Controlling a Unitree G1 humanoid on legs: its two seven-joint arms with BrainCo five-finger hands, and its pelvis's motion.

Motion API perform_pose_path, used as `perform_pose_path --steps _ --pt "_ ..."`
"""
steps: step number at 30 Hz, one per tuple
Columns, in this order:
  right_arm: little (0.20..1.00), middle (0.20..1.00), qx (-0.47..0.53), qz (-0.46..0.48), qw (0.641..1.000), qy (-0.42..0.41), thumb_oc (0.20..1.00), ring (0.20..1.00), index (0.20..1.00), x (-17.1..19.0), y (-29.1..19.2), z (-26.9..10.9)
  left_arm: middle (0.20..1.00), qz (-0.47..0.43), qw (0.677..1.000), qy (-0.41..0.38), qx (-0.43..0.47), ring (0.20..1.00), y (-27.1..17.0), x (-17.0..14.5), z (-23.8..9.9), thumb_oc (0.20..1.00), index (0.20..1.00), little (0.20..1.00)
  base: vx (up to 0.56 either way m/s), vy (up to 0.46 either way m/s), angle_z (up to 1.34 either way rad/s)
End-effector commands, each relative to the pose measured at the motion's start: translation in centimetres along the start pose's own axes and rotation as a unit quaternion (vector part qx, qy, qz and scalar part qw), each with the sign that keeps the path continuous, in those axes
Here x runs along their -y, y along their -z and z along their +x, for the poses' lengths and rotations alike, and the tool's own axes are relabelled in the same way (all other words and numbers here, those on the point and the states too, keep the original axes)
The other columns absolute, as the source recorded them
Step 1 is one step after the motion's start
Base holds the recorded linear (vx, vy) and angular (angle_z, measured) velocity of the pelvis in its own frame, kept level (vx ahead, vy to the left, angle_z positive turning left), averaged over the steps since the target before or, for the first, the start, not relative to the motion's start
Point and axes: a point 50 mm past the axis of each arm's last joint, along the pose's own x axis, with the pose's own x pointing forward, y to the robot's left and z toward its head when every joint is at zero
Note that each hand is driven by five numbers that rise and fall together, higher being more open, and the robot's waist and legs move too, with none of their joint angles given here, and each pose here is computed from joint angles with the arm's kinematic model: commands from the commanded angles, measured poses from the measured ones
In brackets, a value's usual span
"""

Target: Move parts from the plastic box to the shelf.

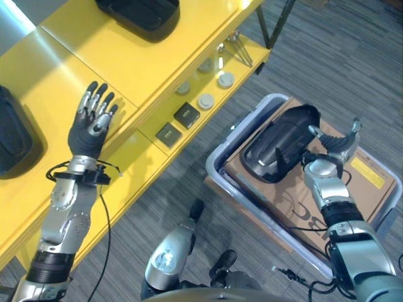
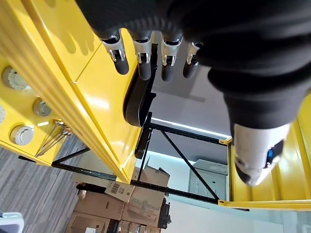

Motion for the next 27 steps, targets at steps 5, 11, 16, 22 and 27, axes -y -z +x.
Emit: perform_pose_path --steps 5,11,16,22,27 --pt "1.000 1.000 0.046 0.007 0.998 -0.041 1.000 1.000 1.000 -1.6 -2.2 -0.8 1.000 -0.004 0.998 0.007 0.063 1.000 -1.4 0.3 0.1 1.000 1.000 1.000 -0.03 0.034 0.00" --pt "1.000 1.000 0.023 0.014 0.998 -0.060 1.000 1.000 1.000 -2.0 -0.3 -1.8 1.000 -0.008 0.997 0.000 0.074 1.000 -1.4 0.4 0.0 1.000 1.000 1.000 -0.01 0.028 -0.03" --pt "1.000 1.000 0.017 0.028 0.997 -0.066 1.000 1.000 1.000 -2.7 -0.4 -2.1 1.000 -0.016 0.997 0.000 0.082 1.000 -1.5 0.6 0.1 1.000 1.000 1.000 -0.03 0.030 -0.03" --pt "1.000 1.000 0.009 0.013 0.997 -0.079 1.000 1.000 1.000 -3.3 0.5 -3.2 1.000 -0.020 0.996 -0.005 0.089 1.000 -1.3 1.0 0.0 1.000 1.000 1.000 -0.01 0.020 0.00" --pt "1.000 1.000 0.001 -0.024 0.997 -0.073 1.000 1.000 1.000 -3.1 1.1 -3.0 1.000 -0.021 0.996 -0.005 0.092 1.000 -1.4 0.9 0.0 1.000 1.000 1.000 0.00 0.000 0.00"
